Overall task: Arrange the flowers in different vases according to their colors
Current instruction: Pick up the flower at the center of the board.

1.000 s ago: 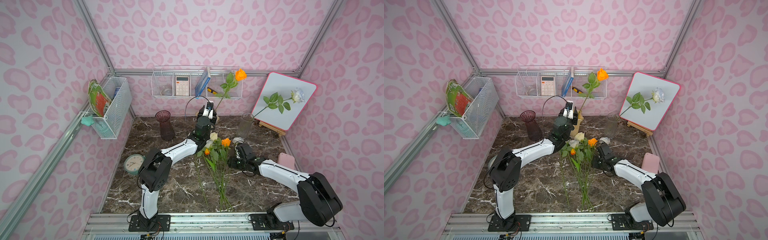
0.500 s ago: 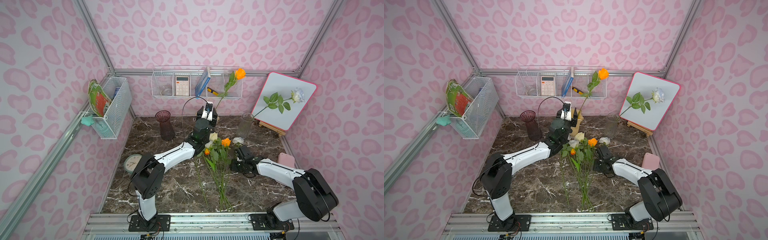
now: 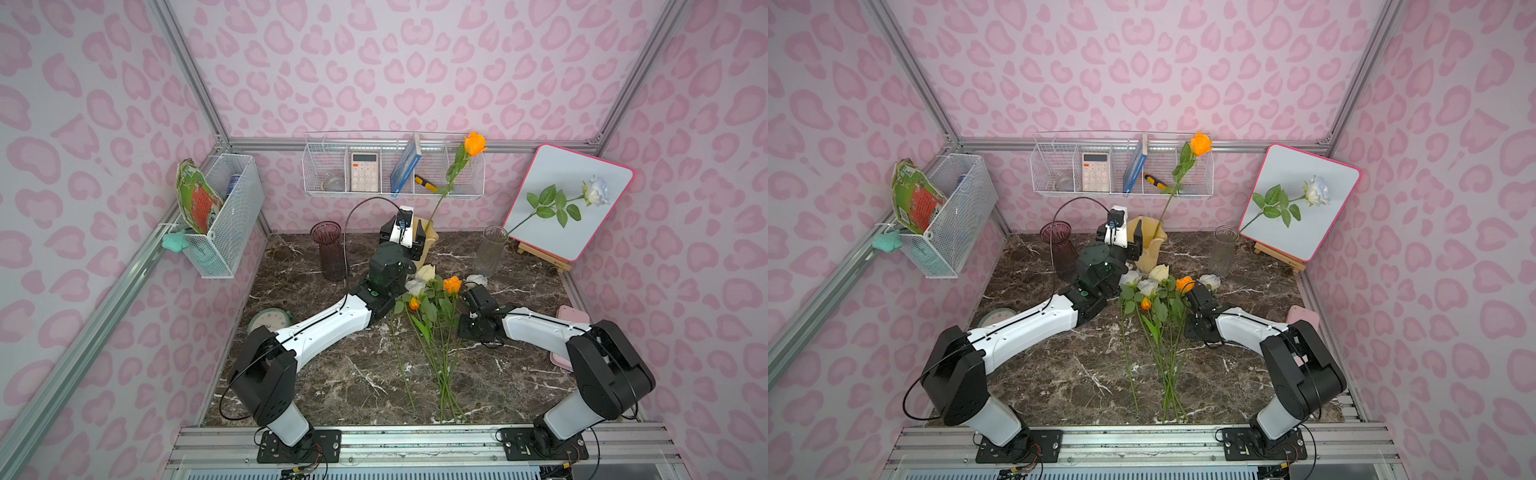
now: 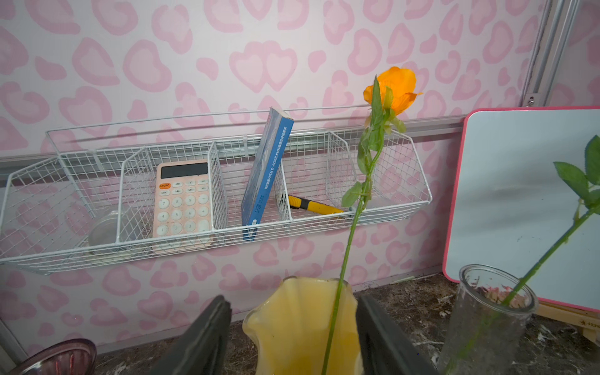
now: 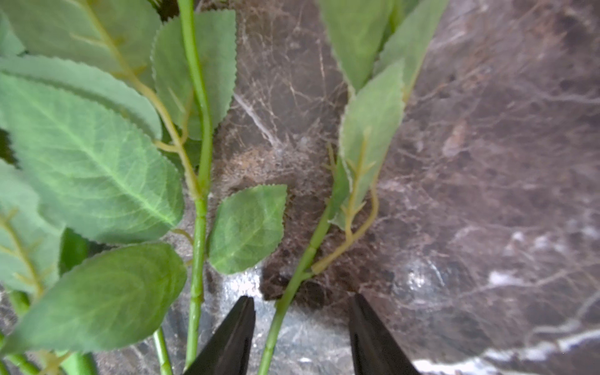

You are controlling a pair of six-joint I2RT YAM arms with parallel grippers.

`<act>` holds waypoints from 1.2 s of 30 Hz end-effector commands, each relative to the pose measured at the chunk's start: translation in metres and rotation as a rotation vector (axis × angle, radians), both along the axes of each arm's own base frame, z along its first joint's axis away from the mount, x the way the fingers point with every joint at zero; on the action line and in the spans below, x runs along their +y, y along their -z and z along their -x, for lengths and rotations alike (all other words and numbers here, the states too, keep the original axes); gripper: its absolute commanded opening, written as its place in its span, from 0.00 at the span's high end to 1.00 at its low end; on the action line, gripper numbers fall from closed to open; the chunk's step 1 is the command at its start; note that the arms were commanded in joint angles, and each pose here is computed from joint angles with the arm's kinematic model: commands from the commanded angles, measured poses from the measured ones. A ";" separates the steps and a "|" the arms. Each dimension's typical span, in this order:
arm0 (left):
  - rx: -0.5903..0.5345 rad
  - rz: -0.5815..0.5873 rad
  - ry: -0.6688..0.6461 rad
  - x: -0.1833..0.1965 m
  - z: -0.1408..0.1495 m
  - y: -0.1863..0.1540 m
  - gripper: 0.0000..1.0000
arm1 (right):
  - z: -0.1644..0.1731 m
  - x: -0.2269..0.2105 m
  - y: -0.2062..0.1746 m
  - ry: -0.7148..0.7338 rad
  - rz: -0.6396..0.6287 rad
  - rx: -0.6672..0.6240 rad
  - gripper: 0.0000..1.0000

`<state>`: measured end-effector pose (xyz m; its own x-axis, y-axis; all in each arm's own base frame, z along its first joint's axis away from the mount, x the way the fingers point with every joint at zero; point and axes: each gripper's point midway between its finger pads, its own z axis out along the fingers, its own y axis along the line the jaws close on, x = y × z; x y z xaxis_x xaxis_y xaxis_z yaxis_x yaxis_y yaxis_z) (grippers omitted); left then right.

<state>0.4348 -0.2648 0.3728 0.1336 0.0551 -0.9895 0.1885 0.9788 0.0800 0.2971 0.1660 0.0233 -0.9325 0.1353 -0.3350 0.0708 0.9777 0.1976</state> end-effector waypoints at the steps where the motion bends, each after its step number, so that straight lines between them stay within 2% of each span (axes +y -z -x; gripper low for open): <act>1: 0.022 0.010 0.024 0.001 0.010 0.001 0.34 | 0.002 -0.006 0.004 0.007 0.038 0.021 0.50; 5: 0.025 0.014 0.026 0.008 0.026 -0.001 0.34 | 0.000 -0.006 0.008 0.011 0.050 0.030 0.52; 9: 0.066 0.023 0.038 0.015 0.044 0.003 0.35 | -0.001 -0.009 0.014 0.011 0.083 0.048 0.58; 14: 0.170 0.006 0.066 0.018 0.075 0.015 0.36 | 0.000 -0.016 0.018 0.016 0.126 0.071 0.78; 21: 0.276 -0.007 0.068 0.023 0.110 0.033 0.38 | 0.005 -0.022 0.028 0.008 0.154 0.103 0.96; 28: 0.391 -0.009 0.107 0.024 0.136 0.065 0.39 | -0.002 -0.027 0.012 0.034 0.149 0.045 0.98; 36: 0.502 0.018 0.160 0.005 0.160 0.092 0.40 | -0.008 -0.029 -0.047 0.074 0.093 -0.120 1.00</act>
